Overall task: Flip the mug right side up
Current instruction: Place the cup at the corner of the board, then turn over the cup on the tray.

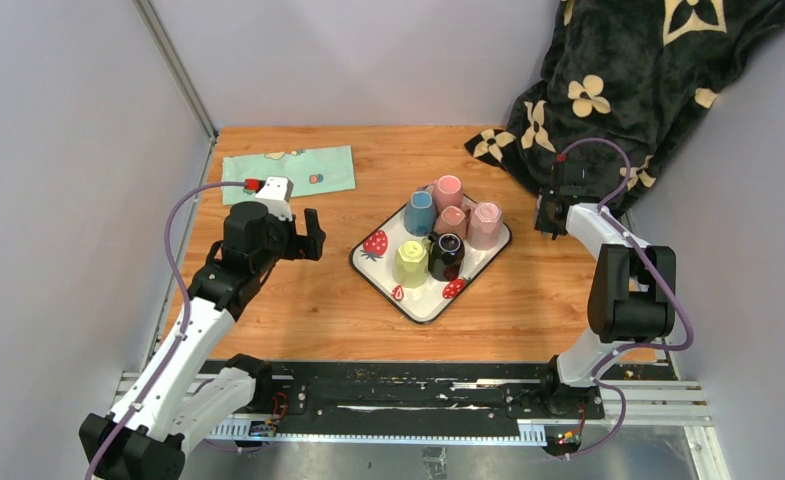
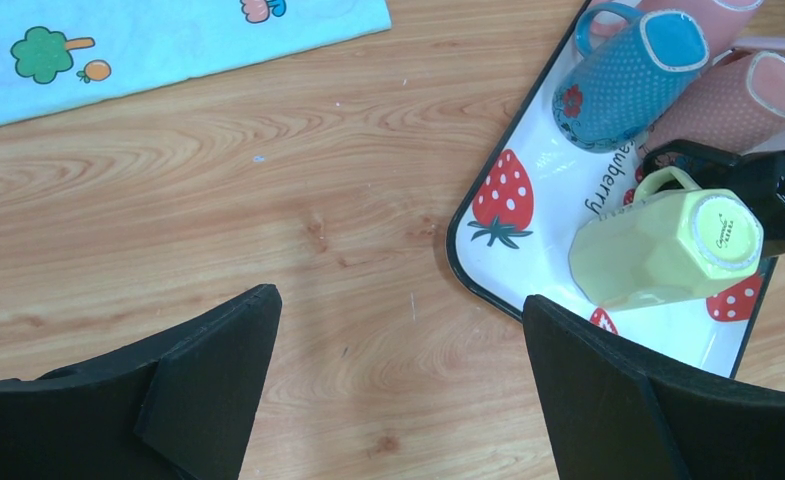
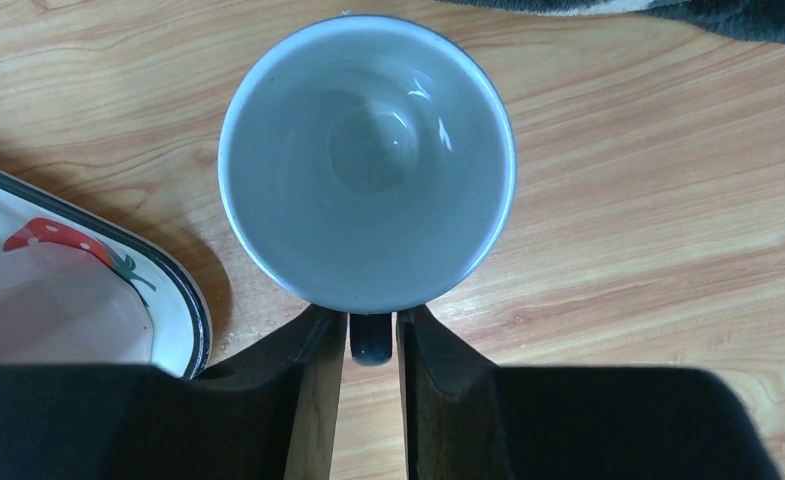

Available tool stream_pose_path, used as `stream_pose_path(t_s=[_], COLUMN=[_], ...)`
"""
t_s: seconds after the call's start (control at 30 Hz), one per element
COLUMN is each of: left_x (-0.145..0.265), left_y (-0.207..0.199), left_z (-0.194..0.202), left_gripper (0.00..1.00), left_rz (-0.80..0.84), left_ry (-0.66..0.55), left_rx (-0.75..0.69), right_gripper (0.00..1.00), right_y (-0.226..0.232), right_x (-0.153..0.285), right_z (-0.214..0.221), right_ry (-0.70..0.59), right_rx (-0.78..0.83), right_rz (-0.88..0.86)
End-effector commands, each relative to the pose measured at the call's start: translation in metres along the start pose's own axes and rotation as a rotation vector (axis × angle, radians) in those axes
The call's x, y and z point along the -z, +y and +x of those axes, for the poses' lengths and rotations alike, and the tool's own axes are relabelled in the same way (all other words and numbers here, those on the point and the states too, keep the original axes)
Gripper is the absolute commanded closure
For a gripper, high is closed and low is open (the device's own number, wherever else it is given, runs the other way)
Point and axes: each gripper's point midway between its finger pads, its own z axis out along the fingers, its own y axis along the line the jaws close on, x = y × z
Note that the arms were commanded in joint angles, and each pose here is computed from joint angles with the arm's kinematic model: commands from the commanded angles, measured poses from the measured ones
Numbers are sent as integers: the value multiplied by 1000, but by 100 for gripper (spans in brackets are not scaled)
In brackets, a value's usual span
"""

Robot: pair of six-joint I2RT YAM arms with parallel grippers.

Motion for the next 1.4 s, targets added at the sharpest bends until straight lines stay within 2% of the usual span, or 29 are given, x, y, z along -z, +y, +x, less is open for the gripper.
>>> stream_pose_path(t_s=[0.0, 0.3, 0.63, 1.0, 1.37], left_x=[-3, -5, -10, -13, -26], left_y=[-1, 0, -2, -11, -52], left_z=[-3, -2, -2, -4, -14], left_gripper=[0, 0, 0, 0, 0], left_rz=[9, 9, 26, 73, 154], left_ry=[-15, -8, 3, -21, -31], left_rx=[-6, -1, -11, -8, 7], right_gripper=[69, 56, 54, 54, 54], right_y=[-8, -16, -14, 8, 48], right_x=[5, 28, 85, 148, 182], right_z=[-2, -11, -21, -11, 12], right_ry=[4, -41, -169, -237, -209], right_rx=[-29, -63, -150, -134, -52], right_rz=[25, 53, -10, -209, -450])
